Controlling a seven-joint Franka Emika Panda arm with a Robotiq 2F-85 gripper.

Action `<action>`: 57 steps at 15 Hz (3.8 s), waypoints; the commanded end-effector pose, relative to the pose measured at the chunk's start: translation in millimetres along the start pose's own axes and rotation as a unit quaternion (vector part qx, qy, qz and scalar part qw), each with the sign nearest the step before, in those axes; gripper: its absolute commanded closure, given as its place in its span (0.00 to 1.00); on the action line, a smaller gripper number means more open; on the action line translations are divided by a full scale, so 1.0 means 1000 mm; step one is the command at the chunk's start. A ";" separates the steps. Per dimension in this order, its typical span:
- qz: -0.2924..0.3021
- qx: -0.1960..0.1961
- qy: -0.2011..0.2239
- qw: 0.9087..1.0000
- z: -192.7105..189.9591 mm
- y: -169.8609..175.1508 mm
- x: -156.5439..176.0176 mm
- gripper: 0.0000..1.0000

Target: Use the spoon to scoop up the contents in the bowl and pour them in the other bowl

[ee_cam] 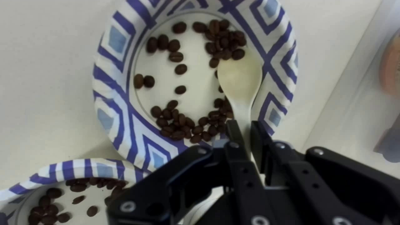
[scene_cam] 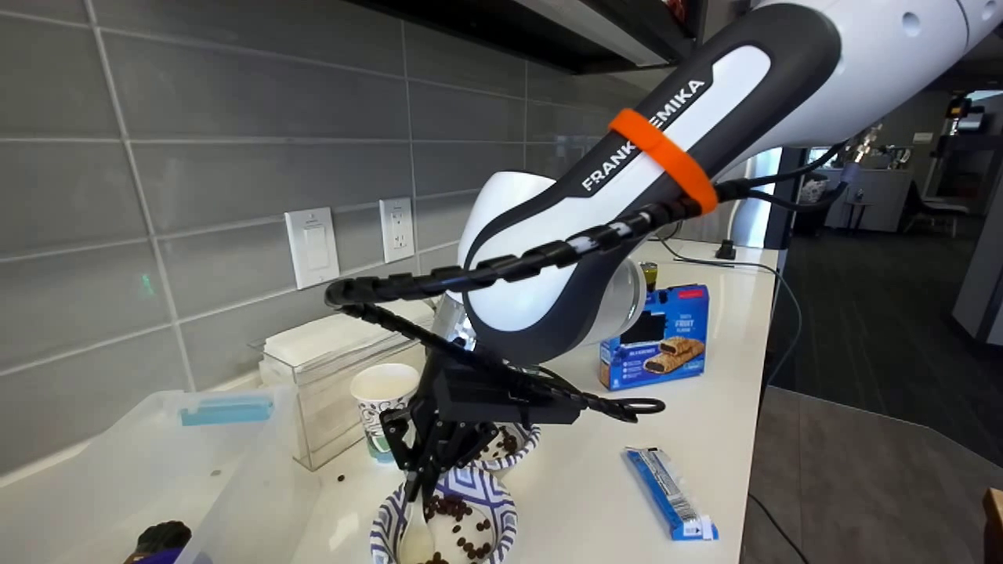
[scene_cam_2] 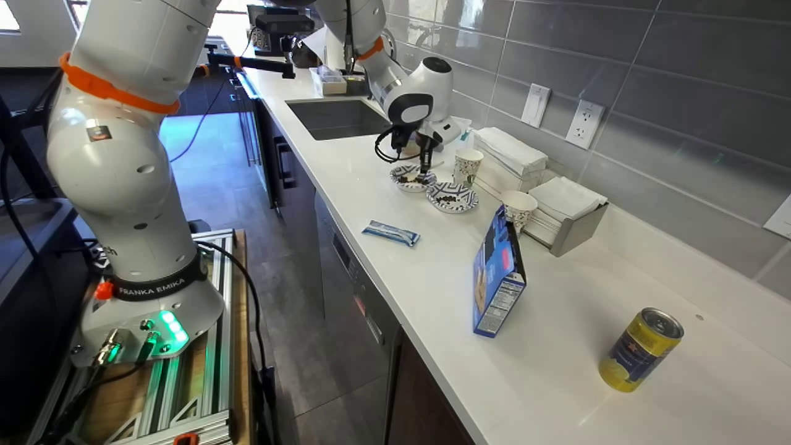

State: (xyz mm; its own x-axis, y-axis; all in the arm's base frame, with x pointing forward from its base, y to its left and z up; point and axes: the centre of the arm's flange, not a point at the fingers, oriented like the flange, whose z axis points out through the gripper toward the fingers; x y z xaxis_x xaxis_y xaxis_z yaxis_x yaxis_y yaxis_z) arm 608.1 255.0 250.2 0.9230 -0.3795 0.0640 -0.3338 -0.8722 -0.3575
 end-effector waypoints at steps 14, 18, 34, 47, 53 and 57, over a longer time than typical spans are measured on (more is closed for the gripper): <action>0.002 -0.064 -0.044 0.997 -0.009 0.016 0.000 0.97; -0.018 -0.072 -0.036 0.997 -0.015 0.016 0.004 0.97; -0.114 -0.078 -0.065 0.988 -0.015 0.028 0.001 0.97; -0.097 -0.100 -0.152 0.978 -0.022 0.035 -0.012 0.97; -0.156 -0.094 -0.154 0.971 -0.034 0.042 -0.005 0.97; -0.169 -0.091 -0.153 0.969 -0.031 0.049 0.001 0.97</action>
State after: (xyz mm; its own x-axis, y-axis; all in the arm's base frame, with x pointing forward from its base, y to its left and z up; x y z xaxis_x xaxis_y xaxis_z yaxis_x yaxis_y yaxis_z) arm 589.8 209.8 263.5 0.9917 -0.0112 -0.1280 -0.0353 -0.9816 -0.1878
